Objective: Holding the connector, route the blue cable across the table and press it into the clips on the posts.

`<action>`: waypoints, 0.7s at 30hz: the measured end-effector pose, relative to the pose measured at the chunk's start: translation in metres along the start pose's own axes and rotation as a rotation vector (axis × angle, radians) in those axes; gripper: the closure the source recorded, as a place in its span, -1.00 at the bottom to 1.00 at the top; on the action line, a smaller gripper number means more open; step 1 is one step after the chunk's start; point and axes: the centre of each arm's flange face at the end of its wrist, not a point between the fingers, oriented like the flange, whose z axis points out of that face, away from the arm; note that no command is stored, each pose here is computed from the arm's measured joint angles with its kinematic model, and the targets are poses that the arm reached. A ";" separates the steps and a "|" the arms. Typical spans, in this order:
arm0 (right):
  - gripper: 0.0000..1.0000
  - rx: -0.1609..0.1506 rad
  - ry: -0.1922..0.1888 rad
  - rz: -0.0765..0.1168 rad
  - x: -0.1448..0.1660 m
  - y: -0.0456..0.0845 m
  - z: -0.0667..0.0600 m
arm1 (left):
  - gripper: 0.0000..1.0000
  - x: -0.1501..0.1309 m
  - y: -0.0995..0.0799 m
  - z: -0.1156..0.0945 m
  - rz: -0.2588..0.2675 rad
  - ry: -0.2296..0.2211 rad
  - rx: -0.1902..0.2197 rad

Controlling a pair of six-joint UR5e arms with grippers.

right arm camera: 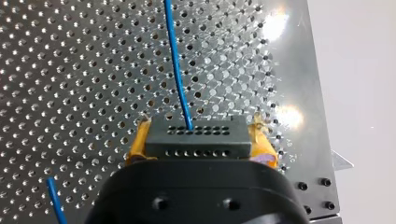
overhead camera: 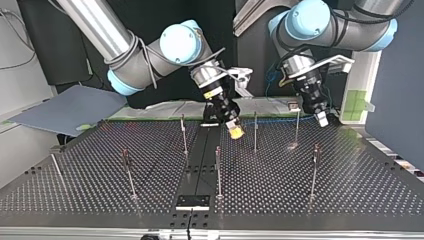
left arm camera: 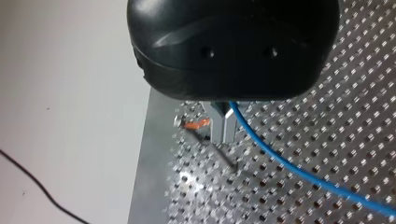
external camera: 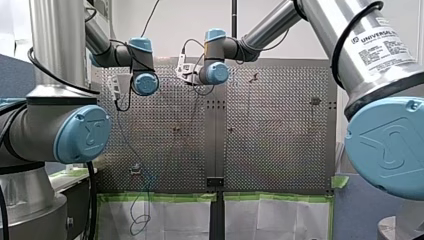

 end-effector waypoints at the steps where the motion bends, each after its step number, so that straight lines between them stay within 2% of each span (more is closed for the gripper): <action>1: 1.00 0.000 -0.001 0.001 0.000 0.000 0.002 | 1.00 -0.001 0.001 0.004 0.000 -0.004 0.001; 7: 1.00 0.001 -0.031 0.004 -0.009 -0.002 0.012 | 1.00 0.002 0.009 0.029 -0.001 -0.016 0.003; 11: 1.00 0.003 -0.028 0.005 -0.007 -0.004 0.020 | 1.00 0.008 0.011 0.047 0.006 -0.014 0.013; 19: 1.00 0.016 -0.051 0.007 -0.013 -0.006 0.036 | 1.00 0.003 0.010 0.066 -0.016 -0.036 0.038; 21: 1.00 0.018 -0.046 0.007 -0.011 -0.007 0.040 | 1.00 0.001 0.011 0.070 -0.018 -0.042 0.039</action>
